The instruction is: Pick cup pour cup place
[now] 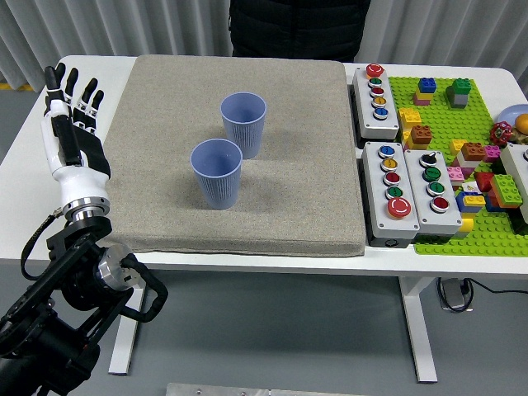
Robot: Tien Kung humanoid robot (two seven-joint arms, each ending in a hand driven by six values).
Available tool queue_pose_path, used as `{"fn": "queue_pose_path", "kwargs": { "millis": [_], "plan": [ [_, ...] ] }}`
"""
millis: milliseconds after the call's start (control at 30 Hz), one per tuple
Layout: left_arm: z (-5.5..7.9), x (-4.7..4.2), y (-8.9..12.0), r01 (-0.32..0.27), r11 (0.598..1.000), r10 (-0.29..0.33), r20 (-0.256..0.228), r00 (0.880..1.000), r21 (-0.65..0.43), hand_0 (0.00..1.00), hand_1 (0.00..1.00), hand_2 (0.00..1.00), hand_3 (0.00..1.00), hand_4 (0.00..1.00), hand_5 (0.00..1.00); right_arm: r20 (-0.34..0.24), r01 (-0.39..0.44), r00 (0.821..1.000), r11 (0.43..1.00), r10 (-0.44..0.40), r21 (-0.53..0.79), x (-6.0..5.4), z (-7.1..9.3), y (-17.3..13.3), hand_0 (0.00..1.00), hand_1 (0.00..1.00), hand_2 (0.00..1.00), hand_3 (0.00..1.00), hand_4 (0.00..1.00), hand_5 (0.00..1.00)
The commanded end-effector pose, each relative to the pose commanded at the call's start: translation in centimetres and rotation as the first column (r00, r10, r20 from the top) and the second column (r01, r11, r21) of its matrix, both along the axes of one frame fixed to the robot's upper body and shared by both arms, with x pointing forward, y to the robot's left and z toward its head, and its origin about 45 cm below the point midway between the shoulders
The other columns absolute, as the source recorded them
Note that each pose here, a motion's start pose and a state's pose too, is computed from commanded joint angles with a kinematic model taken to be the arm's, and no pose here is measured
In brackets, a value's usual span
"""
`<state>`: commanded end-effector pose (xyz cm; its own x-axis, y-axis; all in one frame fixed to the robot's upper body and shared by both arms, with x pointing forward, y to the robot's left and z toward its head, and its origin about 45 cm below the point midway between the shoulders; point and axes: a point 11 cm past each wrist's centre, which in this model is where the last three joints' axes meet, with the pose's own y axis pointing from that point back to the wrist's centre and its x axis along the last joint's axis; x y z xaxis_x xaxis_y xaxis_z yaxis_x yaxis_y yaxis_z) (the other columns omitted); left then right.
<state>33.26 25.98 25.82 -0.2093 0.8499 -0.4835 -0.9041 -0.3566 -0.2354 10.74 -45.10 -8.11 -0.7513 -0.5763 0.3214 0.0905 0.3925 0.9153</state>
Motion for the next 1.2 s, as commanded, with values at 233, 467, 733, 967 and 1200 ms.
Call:
{"fn": "queue_pose_path", "kwargs": {
  "millis": [233, 467, 733, 967, 1200],
  "plan": [
    [0.1, -0.04, -0.3, 0.017, 0.999, -0.018, 0.031, 0.999, 0.044, 0.781, 0.78, 0.902, 0.875, 0.751, 0.998, -0.007, -0.002, 1.0, 1.0, 0.002, 0.0, -0.3, -0.1, 0.1, 0.674, 0.613, 0.564, 0.575, 0.002, 0.17],
    [0.8, -0.17, 0.3, 0.001, 0.994, -0.009, 0.071, 0.997, 0.105, 0.783, 0.784, 0.9, 0.876, 0.759, 0.998, -0.012, -0.004, 1.0, 1.0, 0.004, 0.001, -0.5, -0.2, 0.1, 0.673, 0.613, 0.563, 0.575, 0.002, 0.169],
    [1.2, -0.12, 0.1, 0.014, 0.992, -0.023, 0.076, 0.997, 0.127, 0.787, 0.787, 0.901, 0.878, 0.745, 0.998, -0.007, -0.001, 1.0, 1.0, 0.001, 0.001, -0.4, -0.1, 0.1, 0.674, 0.613, 0.563, 0.575, 0.002, 0.168],
    [1.2, 0.07, -0.2, 0.036, 0.988, -0.046, 0.058, 0.997, 0.152, 0.792, 0.79, 0.902, 0.878, 0.73, 0.998, -0.006, -0.001, 1.0, 1.0, 0.001, -0.001, -0.3, -0.1, 0.0, 0.673, 0.613, 0.563, 0.575, 0.002, 0.169],
    [1.3, 0.1, 0.1, 0.028, 0.987, -0.038, 0.058, 0.998, 0.156, 0.794, 0.794, 0.905, 0.882, 0.731, 0.998, -0.003, 0.001, 1.0, 1.0, -0.001, -0.001, -0.1, -0.1, 0.0, 0.674, 0.613, 0.563, 0.575, 0.002, 0.168]
  ]
}}
